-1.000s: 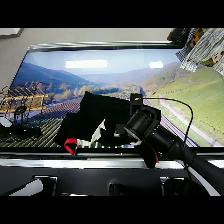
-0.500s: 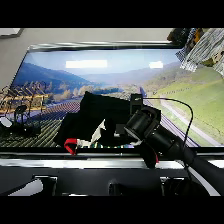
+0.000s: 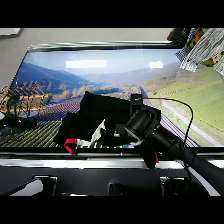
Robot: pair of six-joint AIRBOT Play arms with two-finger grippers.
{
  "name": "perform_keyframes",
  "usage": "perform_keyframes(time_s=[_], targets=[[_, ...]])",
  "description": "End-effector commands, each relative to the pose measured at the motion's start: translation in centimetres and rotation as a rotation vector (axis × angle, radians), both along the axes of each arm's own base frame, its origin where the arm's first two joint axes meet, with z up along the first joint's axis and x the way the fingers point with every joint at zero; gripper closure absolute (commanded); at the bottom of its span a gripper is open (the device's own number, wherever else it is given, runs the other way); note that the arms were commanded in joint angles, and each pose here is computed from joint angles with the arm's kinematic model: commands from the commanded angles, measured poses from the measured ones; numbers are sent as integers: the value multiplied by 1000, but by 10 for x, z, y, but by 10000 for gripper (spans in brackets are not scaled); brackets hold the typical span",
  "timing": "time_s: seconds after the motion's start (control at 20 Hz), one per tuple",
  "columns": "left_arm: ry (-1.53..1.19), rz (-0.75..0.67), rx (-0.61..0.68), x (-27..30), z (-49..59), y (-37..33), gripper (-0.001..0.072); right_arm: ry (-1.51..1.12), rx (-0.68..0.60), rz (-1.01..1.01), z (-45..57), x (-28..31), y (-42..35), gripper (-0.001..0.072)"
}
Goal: Fold the clothes and pants, and hang the long-sleeved shirts on hangers.
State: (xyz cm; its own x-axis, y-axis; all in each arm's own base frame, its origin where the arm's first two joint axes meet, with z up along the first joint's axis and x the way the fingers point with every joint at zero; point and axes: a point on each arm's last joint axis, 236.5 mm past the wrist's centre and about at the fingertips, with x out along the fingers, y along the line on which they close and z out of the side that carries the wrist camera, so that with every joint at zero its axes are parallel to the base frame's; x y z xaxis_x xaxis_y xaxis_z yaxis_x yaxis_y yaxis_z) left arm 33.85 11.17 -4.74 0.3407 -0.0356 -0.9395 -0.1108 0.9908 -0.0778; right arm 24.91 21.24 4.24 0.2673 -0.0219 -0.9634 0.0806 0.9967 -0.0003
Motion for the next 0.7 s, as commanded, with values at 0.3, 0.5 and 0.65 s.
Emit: perform_keyframes(time_s=[0.3, 0.5, 0.65], targets=[[-411, -41, 107, 64, 172, -16, 679, -14, -21, 25, 1, 3, -3, 682], [-495, -302, 200, 43, 220, -69, 679, -34, -69, 37, 3, 8, -13, 682], [-392, -534, 176, -5, 203, -121, 678, -45, -120, 38, 5, 10, -24, 682]])
